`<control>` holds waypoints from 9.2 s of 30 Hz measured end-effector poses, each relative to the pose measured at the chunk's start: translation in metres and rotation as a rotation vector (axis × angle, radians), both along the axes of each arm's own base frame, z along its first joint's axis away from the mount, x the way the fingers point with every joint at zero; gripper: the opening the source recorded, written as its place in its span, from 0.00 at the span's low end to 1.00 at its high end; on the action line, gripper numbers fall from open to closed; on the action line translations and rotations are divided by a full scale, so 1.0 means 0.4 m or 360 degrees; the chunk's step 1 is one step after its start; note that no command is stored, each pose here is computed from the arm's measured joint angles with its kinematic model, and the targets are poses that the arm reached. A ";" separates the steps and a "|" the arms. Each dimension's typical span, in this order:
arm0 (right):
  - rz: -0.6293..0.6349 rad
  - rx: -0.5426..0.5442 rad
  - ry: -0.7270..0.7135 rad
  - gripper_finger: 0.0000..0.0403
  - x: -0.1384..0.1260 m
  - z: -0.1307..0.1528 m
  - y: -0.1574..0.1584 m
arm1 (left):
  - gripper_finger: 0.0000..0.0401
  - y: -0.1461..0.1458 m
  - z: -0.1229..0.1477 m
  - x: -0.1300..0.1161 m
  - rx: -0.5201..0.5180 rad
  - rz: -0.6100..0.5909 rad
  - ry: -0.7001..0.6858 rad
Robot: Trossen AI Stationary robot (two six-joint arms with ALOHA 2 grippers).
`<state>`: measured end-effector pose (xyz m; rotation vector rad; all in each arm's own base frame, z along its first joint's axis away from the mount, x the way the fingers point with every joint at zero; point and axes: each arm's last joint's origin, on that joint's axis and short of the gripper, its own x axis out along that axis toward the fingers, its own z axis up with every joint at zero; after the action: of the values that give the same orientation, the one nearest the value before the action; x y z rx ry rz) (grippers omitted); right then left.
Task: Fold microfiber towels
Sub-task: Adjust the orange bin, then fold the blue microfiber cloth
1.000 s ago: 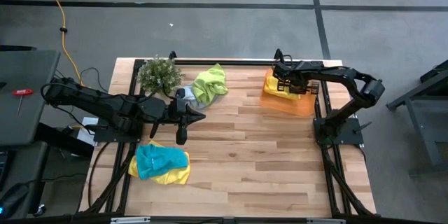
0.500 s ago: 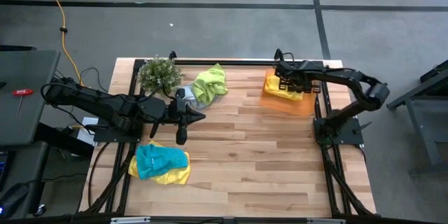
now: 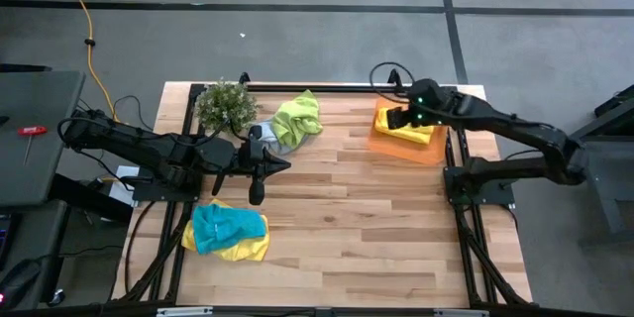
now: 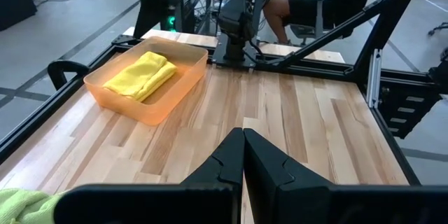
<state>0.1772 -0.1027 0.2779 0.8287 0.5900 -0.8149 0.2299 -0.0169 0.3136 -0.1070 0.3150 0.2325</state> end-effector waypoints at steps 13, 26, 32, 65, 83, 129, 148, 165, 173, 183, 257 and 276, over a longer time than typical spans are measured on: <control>0.0103 0.0150 0.0114 0.03 0.203 -0.153 0.005 | 0.00 0.000 0.000 0.000 -0.0037 0.0024 -0.0010; 0.0449 0.0001 0.0965 0.00 0.370 -0.166 -0.104 | 0.00 0.001 0.000 0.000 -0.0075 0.0038 -0.0019; 0.0763 -0.0023 0.1255 0.00 0.427 -0.177 -0.119 | 0.00 0.001 0.000 0.000 -0.0074 0.0038 -0.0018; 0.1504 0.0043 0.1683 0.00 0.432 -0.161 0.162 | 0.00 0.001 -0.002 -0.001 -0.0070 0.0038 -0.0006; 0.0909 -0.0367 -0.0109 0.00 0.151 0.080 0.280 | 0.01 0.000 -0.032 -0.014 -0.0065 -0.0011 0.0214; 0.0816 -0.0408 -0.0192 0.00 0.096 0.031 0.315 | 0.11 -0.400 -0.363 -0.174 0.0282 -0.0165 0.1834; 0.0820 -0.0423 -0.0226 0.00 0.099 0.036 0.316 | 0.00 -0.093 -0.019 0.072 0.0309 0.0012 0.1037; 0.0951 -0.0310 -0.0194 0.02 0.117 0.017 0.325 | 0.00 0.031 -0.079 0.173 -0.0463 0.0070 0.0768; 0.1295 -0.0183 0.0039 0.28 0.203 -0.096 0.385 | 0.00 -0.015 -0.202 0.182 -0.0634 0.0070 0.1094; 0.1446 -0.0231 -0.0017 0.51 0.291 -0.182 0.435 | 0.00 -0.062 -0.199 0.166 -0.0570 -0.0253 0.1233; 0.1183 -0.0385 -0.0023 0.50 0.191 -0.067 0.396 | 0.36 -0.010 -0.326 0.217 -0.0164 -0.0352 0.0993; 0.1152 -0.0415 -0.0013 0.50 0.191 -0.067 0.394 | 0.34 -0.032 -0.294 0.240 0.0007 -0.0365 0.0750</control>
<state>0.2537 0.0550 0.2509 0.3306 0.6968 -0.2141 0.3259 -0.0296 0.1962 -0.0096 0.7906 0.0270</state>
